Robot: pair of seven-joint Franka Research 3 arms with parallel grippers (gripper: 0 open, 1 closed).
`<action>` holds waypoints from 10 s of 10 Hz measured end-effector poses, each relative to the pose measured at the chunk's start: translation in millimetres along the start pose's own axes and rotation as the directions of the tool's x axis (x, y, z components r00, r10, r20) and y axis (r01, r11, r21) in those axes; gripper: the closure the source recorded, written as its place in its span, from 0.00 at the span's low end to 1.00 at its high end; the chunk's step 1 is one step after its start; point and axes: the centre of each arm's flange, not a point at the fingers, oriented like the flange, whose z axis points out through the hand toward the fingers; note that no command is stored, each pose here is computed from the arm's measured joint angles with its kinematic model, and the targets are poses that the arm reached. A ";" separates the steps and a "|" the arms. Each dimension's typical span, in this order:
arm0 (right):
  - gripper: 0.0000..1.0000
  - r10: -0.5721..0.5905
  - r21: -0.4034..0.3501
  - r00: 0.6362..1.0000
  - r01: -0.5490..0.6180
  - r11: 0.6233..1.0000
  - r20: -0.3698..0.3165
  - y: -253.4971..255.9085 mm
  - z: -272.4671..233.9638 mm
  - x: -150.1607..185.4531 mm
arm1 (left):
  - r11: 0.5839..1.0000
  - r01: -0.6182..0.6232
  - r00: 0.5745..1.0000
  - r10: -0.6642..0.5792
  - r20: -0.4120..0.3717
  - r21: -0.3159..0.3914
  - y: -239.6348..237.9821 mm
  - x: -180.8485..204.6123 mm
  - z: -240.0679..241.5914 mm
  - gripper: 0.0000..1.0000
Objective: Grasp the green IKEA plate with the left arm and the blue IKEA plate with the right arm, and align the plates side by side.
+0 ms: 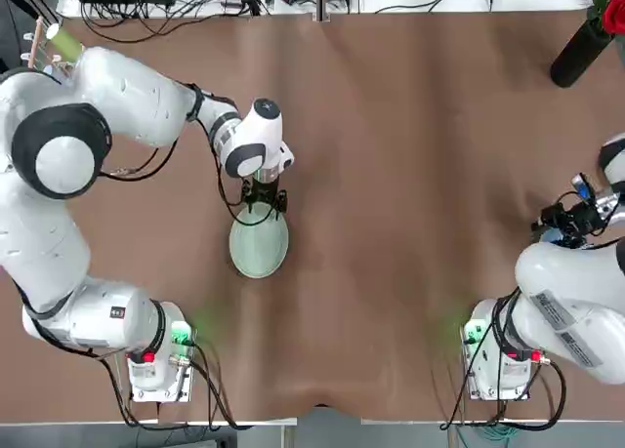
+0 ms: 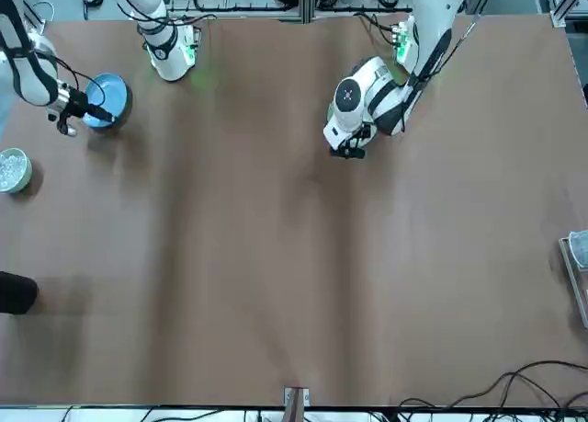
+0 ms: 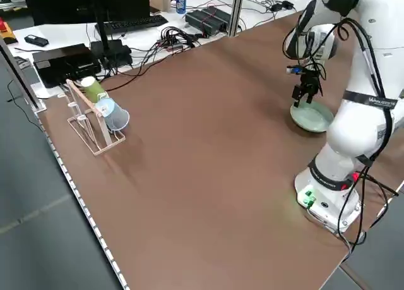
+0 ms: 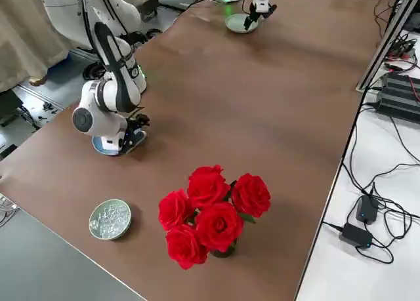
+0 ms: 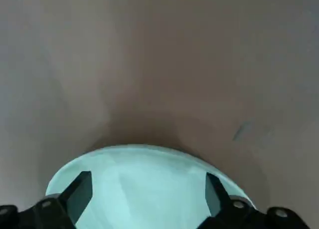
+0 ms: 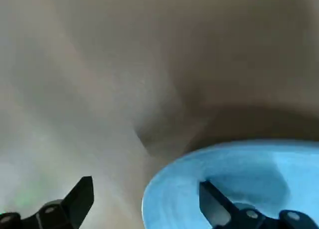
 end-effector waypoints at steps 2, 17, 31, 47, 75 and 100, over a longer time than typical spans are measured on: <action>0.03 -0.016 0.032 1.000 0.016 0.999 0.001 -15.6 14.1 9.7 | 1.000 0.006 1.000 -0.006 0.000 -0.016 3.3 8.3 -2.8 0.00; 0.04 -0.112 0.198 0.993 0.114 0.973 -0.022 -203.2 91.2 61.1 | 0.997 0.027 0.999 -0.028 -0.015 -0.077 11.1 55.7 -10.5 0.00; 0.04 -0.046 0.353 0.998 0.059 0.934 -0.045 -342.7 187.9 55.0 | 0.987 0.077 0.994 -0.087 -0.066 -0.145 7.3 115.5 -34.2 0.00; 0.04 0.043 0.508 0.991 0.026 0.861 -0.124 -494.2 281.2 64.4 | 0.985 0.052 0.978 -0.084 -0.193 -0.166 35.9 188.4 -51.5 0.00; 0.04 0.105 0.604 0.986 -0.007 0.797 -0.128 -593.1 352.0 38.4 | 0.972 0.082 0.948 -0.144 -0.284 -0.220 89.4 223.1 -75.6 0.00; 0.04 0.186 0.660 0.976 -0.068 0.748 -0.110 -605.5 361.9 38.6 | 0.973 0.112 0.953 -0.163 -0.255 -0.202 96.2 215.8 -72.4 0.00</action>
